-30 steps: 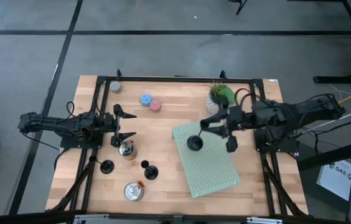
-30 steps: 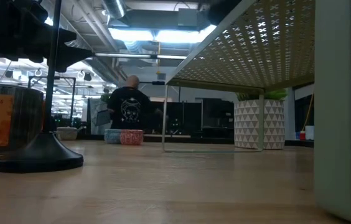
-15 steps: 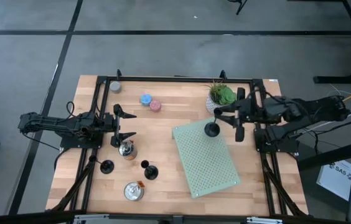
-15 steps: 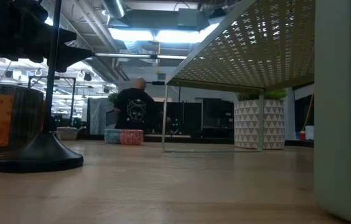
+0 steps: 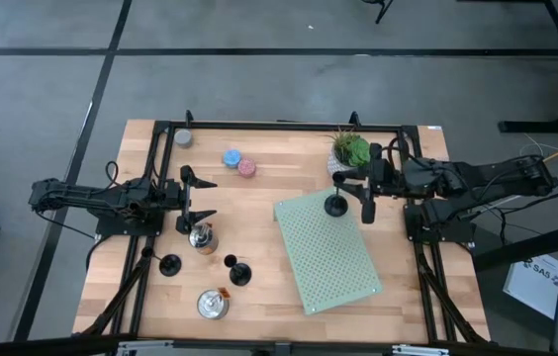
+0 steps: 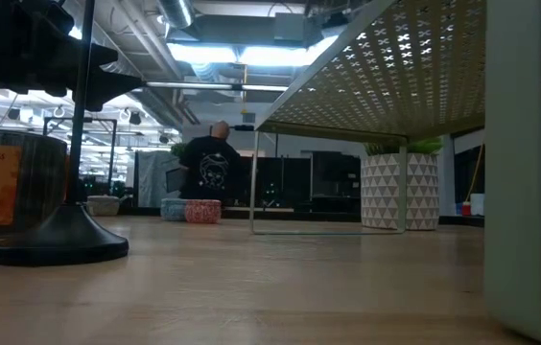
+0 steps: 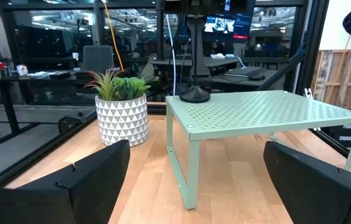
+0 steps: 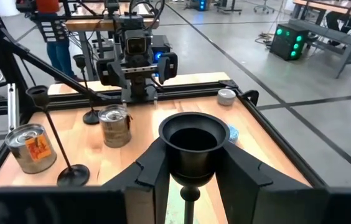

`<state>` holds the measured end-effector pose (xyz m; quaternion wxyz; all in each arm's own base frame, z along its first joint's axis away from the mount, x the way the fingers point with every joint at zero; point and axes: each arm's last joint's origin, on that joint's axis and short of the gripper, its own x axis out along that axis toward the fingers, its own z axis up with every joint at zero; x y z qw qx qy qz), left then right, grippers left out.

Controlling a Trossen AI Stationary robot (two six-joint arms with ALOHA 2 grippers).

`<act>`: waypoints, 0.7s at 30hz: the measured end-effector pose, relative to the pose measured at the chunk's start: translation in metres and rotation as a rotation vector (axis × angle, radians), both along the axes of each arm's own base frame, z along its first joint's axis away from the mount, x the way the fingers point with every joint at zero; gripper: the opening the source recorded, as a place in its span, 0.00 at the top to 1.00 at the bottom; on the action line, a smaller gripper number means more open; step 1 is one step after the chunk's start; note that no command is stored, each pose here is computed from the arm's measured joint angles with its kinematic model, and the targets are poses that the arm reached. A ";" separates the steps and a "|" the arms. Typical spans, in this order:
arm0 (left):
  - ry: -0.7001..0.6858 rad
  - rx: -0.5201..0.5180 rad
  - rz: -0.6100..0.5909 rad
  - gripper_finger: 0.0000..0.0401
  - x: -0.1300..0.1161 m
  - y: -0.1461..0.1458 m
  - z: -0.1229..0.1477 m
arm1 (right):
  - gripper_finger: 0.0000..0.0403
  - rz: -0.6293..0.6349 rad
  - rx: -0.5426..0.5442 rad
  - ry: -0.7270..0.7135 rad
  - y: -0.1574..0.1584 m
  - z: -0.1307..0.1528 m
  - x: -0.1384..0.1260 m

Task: Pick & Place candle stick holders
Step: Put the bottom black candle holder on the shelf

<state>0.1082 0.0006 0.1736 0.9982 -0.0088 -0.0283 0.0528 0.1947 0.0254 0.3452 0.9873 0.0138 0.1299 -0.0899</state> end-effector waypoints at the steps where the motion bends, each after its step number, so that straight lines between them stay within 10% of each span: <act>1: 0.000 0.000 0.000 0.08 0.000 0.000 0.000 | 0.73 -0.001 0.003 0.000 0.000 0.000 0.000; 21: 0.000 0.000 0.000 0.08 0.000 0.000 0.000 | 0.58 0.000 -0.001 0.041 0.000 -0.006 -0.001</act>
